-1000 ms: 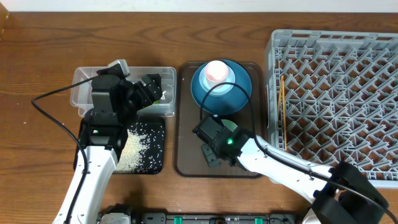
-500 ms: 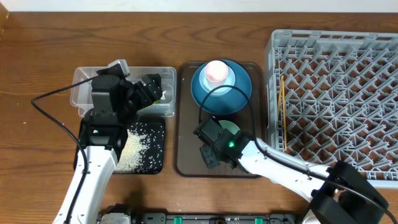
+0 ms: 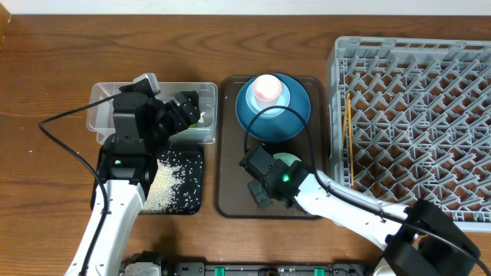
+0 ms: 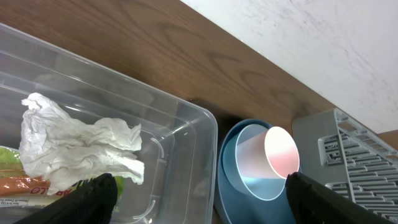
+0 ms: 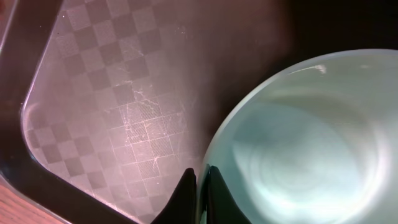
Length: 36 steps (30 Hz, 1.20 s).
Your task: Sort waste into correct bins and load items into the dishwasher rack
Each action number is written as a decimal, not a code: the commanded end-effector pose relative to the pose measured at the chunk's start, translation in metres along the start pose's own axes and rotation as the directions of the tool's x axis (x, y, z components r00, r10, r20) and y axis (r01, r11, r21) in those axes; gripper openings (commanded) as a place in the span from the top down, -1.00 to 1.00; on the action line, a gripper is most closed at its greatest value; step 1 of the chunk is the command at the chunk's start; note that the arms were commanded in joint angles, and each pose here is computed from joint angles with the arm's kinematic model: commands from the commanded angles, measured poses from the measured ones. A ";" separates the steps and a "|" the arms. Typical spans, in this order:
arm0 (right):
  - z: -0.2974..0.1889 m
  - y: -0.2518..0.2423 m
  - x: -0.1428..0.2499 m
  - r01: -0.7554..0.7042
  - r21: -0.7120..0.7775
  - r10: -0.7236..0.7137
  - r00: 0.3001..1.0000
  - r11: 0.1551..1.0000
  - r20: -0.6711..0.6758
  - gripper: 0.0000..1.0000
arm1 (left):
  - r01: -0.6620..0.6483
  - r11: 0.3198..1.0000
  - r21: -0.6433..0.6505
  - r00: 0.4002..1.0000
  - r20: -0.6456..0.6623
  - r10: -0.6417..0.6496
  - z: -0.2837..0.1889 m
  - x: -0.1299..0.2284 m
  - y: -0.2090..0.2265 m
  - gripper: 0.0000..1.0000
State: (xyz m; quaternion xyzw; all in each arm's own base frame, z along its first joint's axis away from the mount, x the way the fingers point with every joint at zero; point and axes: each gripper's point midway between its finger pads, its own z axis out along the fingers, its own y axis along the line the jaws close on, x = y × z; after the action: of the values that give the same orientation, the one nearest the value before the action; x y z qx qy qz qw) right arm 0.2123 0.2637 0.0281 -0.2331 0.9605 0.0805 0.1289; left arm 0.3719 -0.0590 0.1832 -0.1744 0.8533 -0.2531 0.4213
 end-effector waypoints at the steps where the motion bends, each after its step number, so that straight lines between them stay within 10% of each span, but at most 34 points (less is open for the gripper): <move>1: -0.002 0.004 0.004 0.035 -0.003 -0.035 0.999 0.999 -0.005 0.97 | -0.015 1.000 -0.004 1.000 0.007 0.015 -0.001 -0.001 0.000 -0.79; 14: -0.006 0.011 -0.008 0.022 -0.047 -0.021 0.999 0.999 0.024 0.98 | -0.014 1.000 -0.006 1.000 0.005 0.014 -0.001 -0.001 0.001 -0.79; 36: -0.105 -0.009 -0.107 0.010 -0.579 0.135 0.969 0.816 0.206 0.98 | -0.014 1.000 -0.005 1.000 0.005 0.014 -0.001 -0.001 0.001 -0.79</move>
State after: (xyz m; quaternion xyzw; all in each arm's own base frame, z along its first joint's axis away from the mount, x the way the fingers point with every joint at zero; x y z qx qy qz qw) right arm 0.2799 0.2784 0.1154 -0.2021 0.9111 0.3330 0.1346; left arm 0.3717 -0.0590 0.1830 -0.1746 0.8535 -0.2529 0.4208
